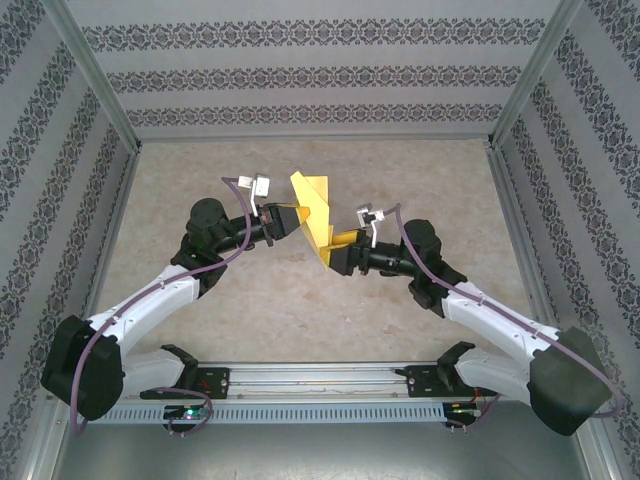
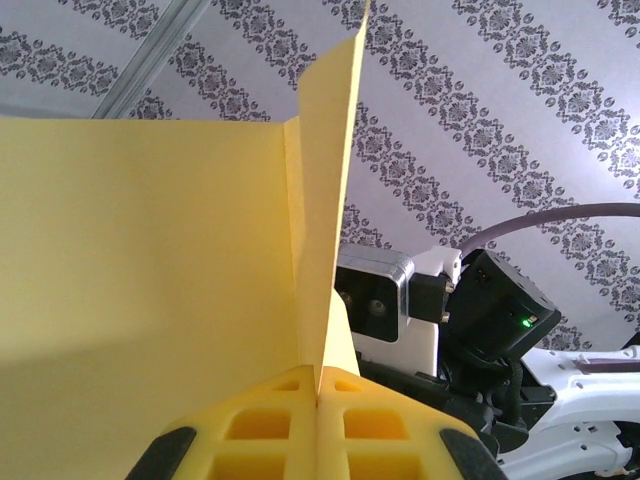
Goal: Fold a paper plane with a square sheet of paper (fold left side to right side)
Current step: Turn over the paper at the center of the table.
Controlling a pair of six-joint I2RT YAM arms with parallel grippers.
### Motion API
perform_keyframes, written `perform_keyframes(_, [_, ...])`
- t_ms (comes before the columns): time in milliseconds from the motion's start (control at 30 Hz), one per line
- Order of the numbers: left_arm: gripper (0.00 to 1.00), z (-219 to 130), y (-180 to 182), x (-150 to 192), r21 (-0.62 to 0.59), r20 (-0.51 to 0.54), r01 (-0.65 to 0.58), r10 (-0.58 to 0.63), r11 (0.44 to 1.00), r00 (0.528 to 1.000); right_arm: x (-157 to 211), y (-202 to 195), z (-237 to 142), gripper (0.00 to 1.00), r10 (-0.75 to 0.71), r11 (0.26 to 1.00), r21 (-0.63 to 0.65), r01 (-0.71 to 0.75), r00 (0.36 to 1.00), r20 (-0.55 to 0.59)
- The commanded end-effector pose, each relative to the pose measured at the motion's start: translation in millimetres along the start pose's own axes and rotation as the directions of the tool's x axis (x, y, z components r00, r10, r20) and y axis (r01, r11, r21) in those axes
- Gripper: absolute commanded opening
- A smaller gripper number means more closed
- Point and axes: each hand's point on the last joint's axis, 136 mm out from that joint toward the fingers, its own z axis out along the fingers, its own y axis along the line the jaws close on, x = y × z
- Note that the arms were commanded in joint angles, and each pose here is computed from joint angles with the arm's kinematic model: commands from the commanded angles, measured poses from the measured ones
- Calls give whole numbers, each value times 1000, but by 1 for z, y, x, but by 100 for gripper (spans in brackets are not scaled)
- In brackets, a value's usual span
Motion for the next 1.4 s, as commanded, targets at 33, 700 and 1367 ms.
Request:
perform_keyframes(33, [2,3,-19,-9,68,27,-33,31,997,999,-29,21,7,69,-70,996,-47,73,996,52])
perform_keyframes(700, [16,3,-5,-2,38,30,-24,22,999,999,-45,27,-3,21,-86,996,-20,88,992,97])
perform_keyframes(1367, [56,-91,38,-18,-493,92,-176,253,852,963,6,-52,-21,0,-112,840,512,180,981,-161])
